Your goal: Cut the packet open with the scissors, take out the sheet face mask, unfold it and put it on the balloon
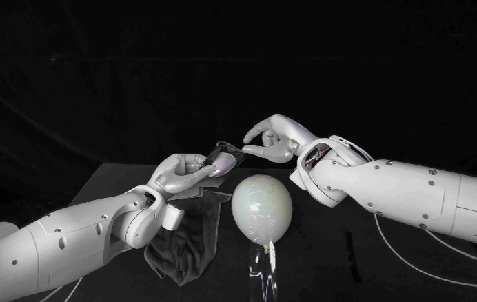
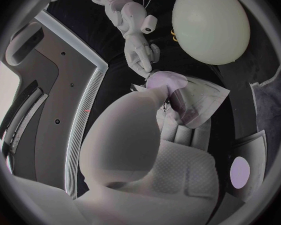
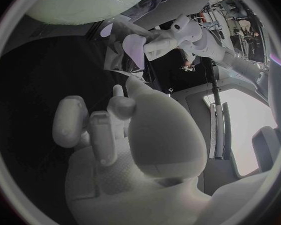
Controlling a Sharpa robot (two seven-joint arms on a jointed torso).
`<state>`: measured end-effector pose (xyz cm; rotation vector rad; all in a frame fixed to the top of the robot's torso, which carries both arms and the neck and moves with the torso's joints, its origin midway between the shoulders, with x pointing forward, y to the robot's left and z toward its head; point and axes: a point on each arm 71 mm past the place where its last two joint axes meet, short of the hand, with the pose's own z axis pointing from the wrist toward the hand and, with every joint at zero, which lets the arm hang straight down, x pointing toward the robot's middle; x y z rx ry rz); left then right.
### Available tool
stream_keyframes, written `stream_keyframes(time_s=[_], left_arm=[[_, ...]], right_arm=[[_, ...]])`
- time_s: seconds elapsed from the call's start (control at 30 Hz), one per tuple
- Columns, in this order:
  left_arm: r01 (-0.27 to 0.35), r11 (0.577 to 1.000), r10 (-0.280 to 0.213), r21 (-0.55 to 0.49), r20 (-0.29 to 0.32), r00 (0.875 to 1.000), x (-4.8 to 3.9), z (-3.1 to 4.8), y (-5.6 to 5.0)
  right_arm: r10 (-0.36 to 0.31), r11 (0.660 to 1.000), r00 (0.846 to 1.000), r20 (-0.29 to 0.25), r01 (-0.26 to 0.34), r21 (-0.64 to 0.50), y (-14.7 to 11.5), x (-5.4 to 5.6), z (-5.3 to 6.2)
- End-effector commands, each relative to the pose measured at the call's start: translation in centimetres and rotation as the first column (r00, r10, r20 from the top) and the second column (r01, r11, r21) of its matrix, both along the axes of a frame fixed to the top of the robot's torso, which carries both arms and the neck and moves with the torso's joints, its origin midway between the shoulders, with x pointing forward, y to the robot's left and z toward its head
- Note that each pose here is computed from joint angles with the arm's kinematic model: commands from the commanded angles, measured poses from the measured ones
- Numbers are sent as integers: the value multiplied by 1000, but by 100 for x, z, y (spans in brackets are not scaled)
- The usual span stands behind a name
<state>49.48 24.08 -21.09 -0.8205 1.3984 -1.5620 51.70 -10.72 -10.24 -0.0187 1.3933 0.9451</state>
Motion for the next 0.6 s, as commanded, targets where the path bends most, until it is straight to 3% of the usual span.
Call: stream_keyframes(time_s=[0.03,0.6], left_arm=[[7,1000,-7,-14,15,1000,-6,25,-17],[13,1000,-13,-22,8,1000,-24,35,-21]], right_arm=[[0,1000,1000,5,0,-27,14,7,-15],[-10,999,1000,3,10,-35,18,28,-36]])
